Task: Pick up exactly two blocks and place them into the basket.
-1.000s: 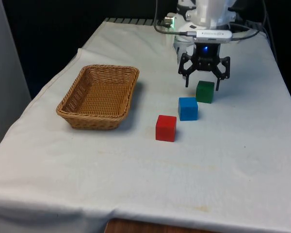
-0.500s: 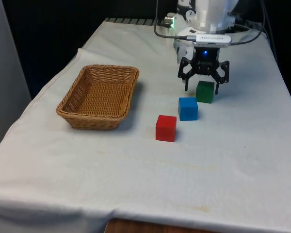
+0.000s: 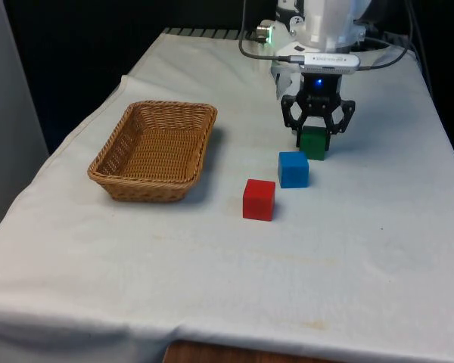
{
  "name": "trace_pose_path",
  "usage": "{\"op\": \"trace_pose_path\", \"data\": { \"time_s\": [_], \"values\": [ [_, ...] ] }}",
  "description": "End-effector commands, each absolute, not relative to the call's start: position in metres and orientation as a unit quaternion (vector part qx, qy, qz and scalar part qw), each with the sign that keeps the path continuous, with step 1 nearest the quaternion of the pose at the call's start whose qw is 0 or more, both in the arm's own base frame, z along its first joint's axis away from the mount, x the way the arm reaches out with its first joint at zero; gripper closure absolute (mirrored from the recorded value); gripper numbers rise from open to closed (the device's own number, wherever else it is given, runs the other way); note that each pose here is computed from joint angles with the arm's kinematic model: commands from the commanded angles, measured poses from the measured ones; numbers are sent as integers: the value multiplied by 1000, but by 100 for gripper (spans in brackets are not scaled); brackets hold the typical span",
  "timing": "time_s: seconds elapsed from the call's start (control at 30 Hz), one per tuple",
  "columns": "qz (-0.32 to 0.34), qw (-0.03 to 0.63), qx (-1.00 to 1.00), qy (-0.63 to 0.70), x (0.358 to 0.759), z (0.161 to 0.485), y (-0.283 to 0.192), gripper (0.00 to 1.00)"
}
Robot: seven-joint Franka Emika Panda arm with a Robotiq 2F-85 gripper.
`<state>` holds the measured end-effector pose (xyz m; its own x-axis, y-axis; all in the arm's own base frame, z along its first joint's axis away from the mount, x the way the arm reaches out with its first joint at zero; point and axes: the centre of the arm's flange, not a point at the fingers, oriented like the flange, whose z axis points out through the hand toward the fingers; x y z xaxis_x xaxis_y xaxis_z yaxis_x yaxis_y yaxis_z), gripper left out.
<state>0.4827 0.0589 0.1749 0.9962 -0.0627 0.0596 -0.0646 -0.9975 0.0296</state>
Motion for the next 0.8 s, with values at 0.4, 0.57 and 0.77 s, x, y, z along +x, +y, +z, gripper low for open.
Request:
{"op": "trace_pose_path", "data": {
  "time_s": [0.4, 0.57, 0.77],
  "values": [
    [31, 14, 999, -33, 480, 187, 57, 100],
    [32, 12, 999, -34, 476, 198, 57, 100],
    [32, 5, 999, -34, 471, 219, 57, 100]
  ]
}}
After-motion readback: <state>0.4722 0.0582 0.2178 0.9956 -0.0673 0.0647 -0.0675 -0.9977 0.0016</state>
